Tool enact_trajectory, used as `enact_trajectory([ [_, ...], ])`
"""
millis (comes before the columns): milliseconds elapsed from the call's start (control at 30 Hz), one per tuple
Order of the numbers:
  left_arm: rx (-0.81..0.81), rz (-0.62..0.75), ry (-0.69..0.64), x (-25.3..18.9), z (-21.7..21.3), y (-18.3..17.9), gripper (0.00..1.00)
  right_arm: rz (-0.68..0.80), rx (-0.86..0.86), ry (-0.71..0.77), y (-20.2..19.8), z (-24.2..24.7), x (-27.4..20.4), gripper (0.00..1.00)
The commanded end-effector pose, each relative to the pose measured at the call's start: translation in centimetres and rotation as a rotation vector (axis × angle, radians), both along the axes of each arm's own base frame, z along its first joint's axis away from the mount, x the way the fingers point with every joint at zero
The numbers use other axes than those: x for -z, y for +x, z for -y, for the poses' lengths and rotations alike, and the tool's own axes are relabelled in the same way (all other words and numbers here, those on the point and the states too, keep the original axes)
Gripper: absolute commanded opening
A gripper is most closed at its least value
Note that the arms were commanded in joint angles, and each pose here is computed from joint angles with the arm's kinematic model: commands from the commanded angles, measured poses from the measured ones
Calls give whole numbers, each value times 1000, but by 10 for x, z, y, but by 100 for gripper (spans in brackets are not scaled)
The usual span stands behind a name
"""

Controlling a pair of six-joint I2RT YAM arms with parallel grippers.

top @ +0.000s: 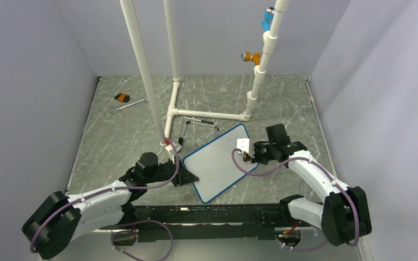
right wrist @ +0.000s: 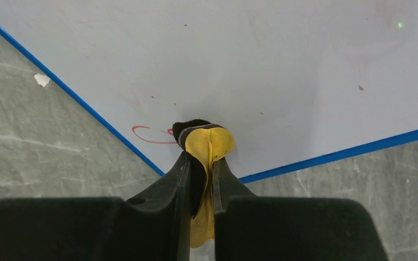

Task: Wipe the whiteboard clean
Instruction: Erase the whiteboard at the center of the board.

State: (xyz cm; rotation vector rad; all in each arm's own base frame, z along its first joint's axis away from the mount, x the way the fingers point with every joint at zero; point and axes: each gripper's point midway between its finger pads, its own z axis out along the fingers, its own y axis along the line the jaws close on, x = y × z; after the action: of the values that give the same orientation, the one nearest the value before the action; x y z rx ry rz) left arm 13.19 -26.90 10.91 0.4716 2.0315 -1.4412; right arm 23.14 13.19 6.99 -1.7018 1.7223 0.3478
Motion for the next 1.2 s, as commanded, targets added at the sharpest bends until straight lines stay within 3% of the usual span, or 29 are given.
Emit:
enact_trajectory([
  [0, 88, 128, -107, -32, 8, -6, 0, 25, -121, 33, -12, -7, -6, 0],
  [100, 82, 123, -109, -30, 7, -4, 0, -22, -279, 80, -44, -18, -4, 0],
  [167, 80, 122, -116, -30, 7, -4, 0, -24, -297, 84, -47, -20, -5, 0],
  [367, 84, 115, -120, -29, 8, -4, 0, 109, -21, 54, 15, -6, -23, 0],
  [500, 85, 117, -116, -30, 7, -5, 0, 151, 34, 9, 27, 4, -19, 0],
  [600, 74, 124, -118, -30, 5, -5, 0, 130, -23, -18, 14, 5, -6, 0],
  [767, 64, 120, -118, -28, 5, -4, 0, 50, -268, -83, -35, -1, 21, 0],
  [867, 62, 115, -120, -27, 4, -3, 0, 19, -292, -137, -44, 5, 30, 0],
  [1000, 72, 114, -120, -27, 6, -4, 0, 53, -174, -147, -23, 7, 25, 0],
  [1167, 80, 115, -118, -27, 6, -4, 0, 187, 49, -27, 25, -3, -19, 0],
])
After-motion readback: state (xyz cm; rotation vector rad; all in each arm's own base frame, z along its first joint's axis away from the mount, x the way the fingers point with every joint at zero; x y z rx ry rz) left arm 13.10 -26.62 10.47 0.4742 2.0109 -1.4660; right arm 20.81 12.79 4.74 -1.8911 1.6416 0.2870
